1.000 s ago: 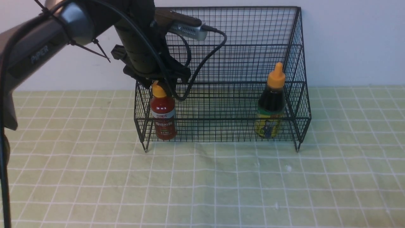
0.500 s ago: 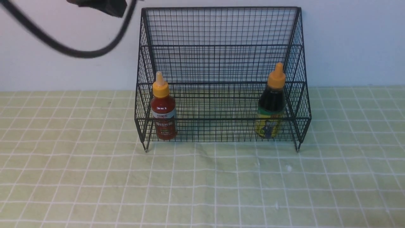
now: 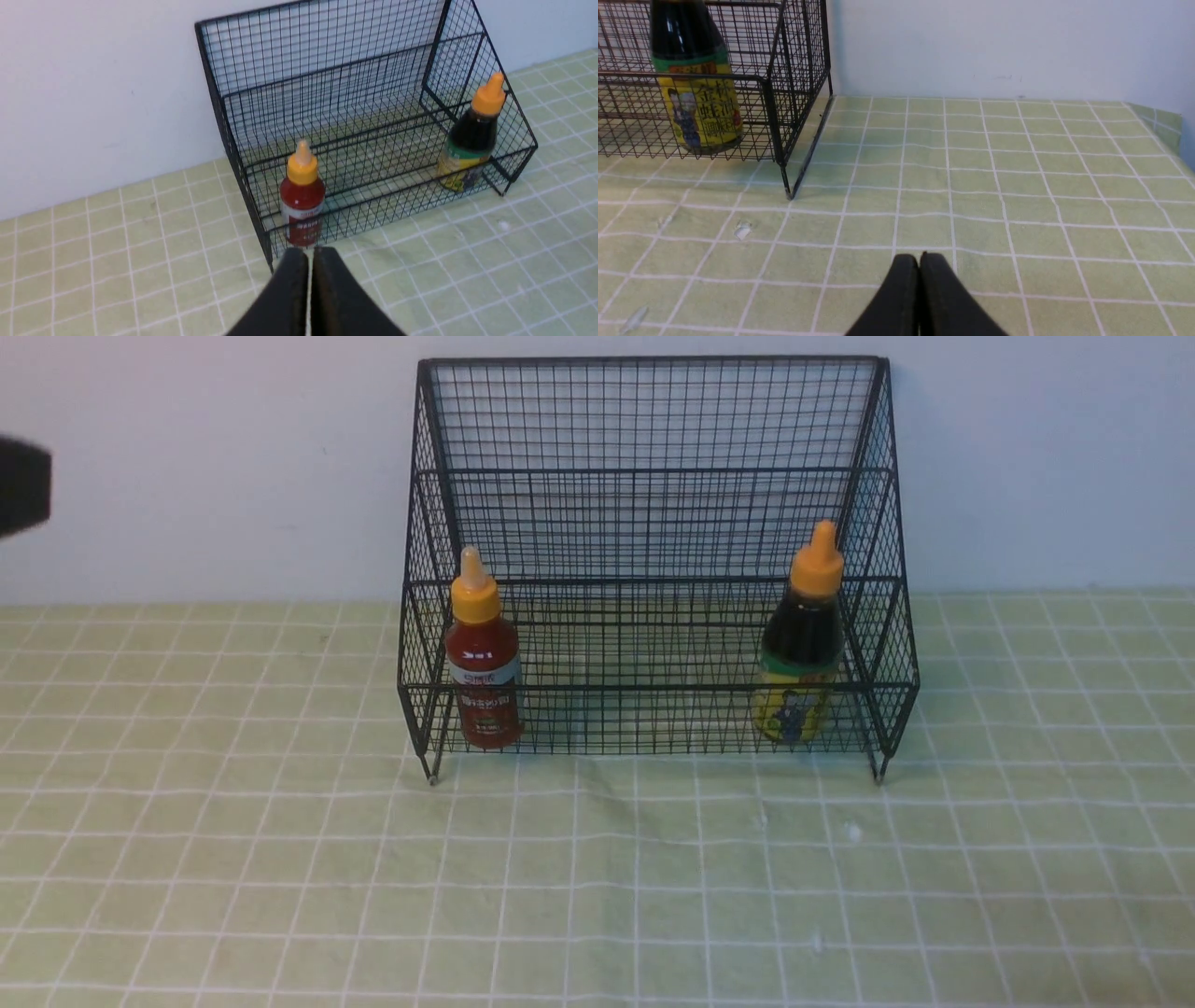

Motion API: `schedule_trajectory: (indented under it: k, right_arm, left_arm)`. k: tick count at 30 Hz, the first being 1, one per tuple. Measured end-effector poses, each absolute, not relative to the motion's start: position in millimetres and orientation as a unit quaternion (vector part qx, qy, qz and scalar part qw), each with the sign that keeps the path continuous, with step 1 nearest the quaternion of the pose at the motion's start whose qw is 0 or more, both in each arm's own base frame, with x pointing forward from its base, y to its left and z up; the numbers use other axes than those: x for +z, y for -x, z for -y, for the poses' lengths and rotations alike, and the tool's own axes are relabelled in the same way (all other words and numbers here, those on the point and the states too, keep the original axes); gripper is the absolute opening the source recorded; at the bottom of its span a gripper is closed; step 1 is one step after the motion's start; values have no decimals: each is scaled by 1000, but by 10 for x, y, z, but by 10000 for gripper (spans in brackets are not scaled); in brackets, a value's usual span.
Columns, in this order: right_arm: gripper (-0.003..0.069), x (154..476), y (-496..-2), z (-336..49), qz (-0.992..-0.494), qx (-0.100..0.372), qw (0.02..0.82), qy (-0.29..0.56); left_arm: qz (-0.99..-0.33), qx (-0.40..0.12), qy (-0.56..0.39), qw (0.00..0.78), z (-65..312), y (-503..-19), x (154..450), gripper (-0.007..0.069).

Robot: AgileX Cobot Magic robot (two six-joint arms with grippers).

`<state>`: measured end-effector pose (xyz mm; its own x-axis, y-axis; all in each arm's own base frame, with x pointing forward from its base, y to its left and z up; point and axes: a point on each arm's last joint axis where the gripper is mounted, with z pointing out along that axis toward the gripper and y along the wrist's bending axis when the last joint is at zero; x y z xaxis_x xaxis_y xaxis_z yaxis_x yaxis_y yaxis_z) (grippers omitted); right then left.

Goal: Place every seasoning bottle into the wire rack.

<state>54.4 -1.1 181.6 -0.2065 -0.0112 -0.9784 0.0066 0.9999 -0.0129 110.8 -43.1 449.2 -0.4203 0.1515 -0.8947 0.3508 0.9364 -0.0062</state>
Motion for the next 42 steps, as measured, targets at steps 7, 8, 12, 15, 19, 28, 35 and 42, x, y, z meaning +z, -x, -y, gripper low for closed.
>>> schedule_trajectory:
  k: [7, 8, 12, 15, 19, 28, 35, 42]
  right_arm:
    - [-12, 1816, -544, 11, -777, -7, 630, 1]
    - [-12, 1816, -544, 11, -777, -7, 630, 1]
    - [-12, 1816, -544, 11, -777, -7, 630, 1]
    - [-12, 1816, -544, 11, -777, -7, 630, 1]
    - [-12, 1816, -544, 11, -777, -7, 630, 1]
    - [-12, 1816, -544, 11, -777, -7, 630, 1]
    - [-12, 1816, -544, 11, -777, -7, 630, 1]
    - [-12, 1816, -544, 11, -777, -7, 630, 1]
  left_arm:
    - [-858, -89, -153, 482, 274, -732, 4057, -7]
    - [-864, -87, -153, 472, 263, -704, 4011, -7]
    - [-882, -79, -155, 439, 238, -651, 3939, -7]
    - [-884, -75, -156, 435, 232, -651, 3922, -7]
    - [-867, -68, -155, 469, 210, -646, 3911, -7]
    - [-777, -31, -110, 619, 95, -489, 3428, -7]
    - [-754, -4, -82, 652, 64, -543, 2413, -7]
    - [-775, -3, -85, 627, 63, -543, 1800, -7]
